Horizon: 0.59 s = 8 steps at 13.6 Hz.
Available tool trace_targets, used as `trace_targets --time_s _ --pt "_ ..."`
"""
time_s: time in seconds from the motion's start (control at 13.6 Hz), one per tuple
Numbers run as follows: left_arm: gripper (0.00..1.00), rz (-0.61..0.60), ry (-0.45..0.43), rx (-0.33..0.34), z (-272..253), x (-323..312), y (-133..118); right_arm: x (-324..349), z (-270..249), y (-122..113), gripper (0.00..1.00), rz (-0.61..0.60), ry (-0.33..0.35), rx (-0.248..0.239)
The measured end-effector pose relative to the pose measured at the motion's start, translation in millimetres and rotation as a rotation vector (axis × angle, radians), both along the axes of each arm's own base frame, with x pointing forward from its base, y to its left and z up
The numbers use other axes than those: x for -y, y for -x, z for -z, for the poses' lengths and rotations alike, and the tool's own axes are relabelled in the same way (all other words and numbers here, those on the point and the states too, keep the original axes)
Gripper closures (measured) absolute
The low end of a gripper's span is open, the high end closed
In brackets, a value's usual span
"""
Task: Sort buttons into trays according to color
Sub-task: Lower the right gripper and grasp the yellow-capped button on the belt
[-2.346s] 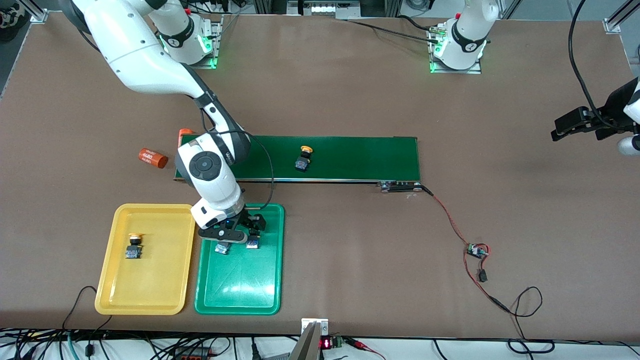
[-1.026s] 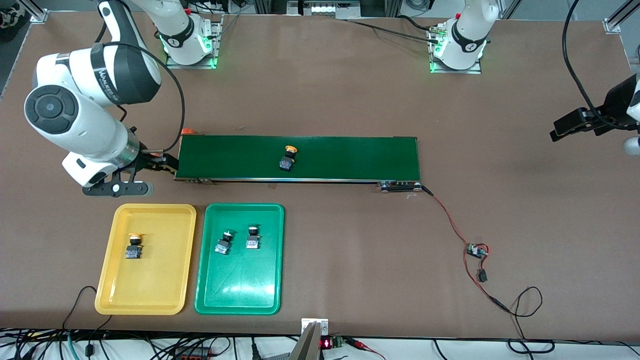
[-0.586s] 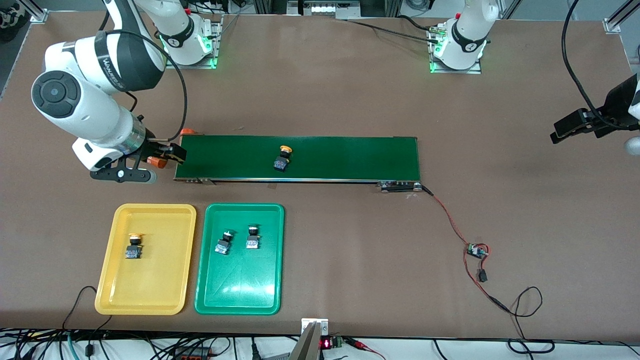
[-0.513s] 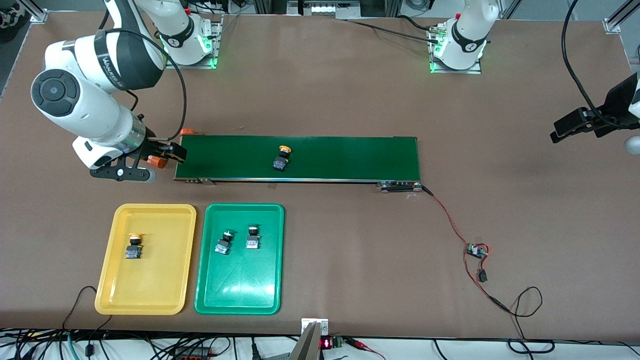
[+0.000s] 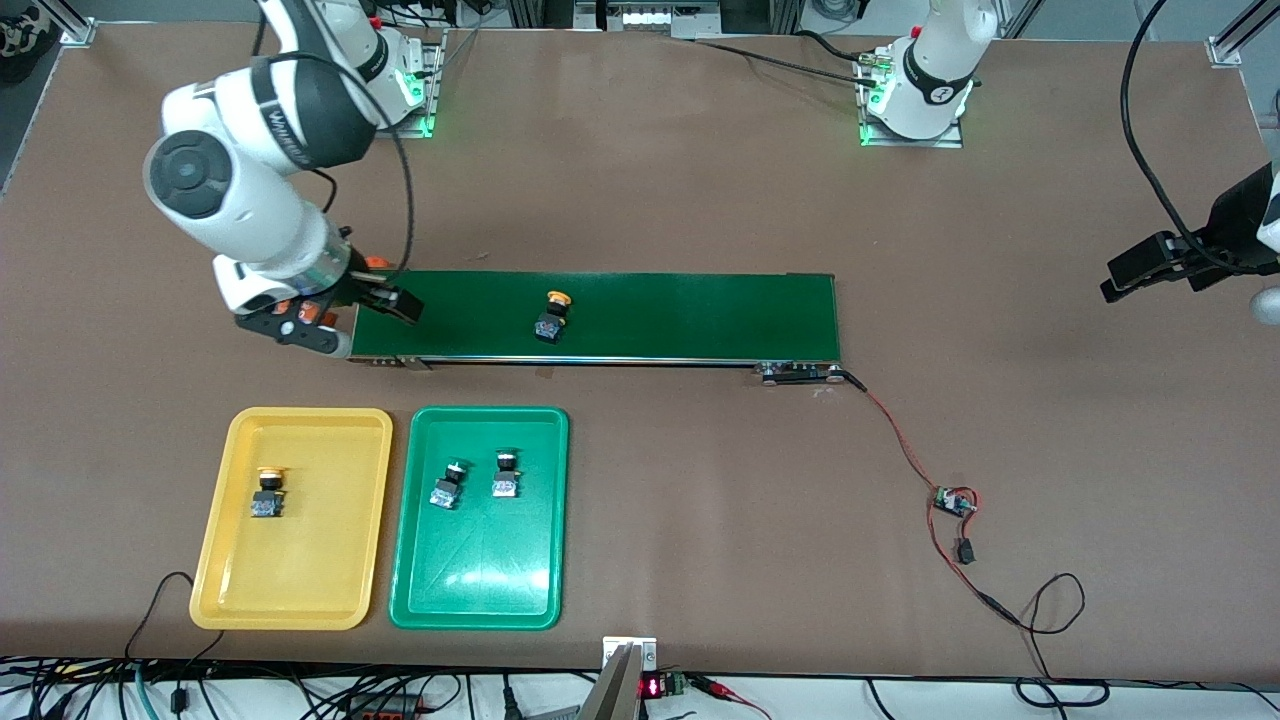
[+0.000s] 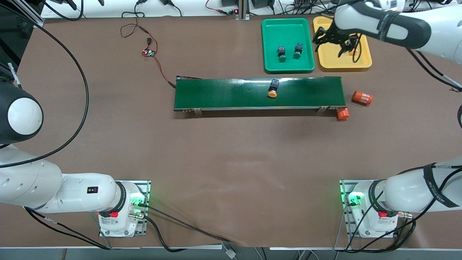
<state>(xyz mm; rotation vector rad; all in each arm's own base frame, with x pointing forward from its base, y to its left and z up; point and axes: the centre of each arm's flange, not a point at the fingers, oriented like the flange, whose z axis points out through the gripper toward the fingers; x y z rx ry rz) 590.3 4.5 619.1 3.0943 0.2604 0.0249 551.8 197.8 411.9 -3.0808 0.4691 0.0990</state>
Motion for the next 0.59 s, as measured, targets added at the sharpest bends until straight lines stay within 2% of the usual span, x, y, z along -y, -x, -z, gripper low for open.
trace_targets --time_s 0.29,0.59 --pt "0.00 0.010 0.013 0.009 -4 -13 1 -39 32 28 0.00 -0.064 -0.011 0.002" --pt "0.00 0.091 0.012 0.008 -2 -13 0 -57 52 45 0.00 -0.101 -0.025 0.027"
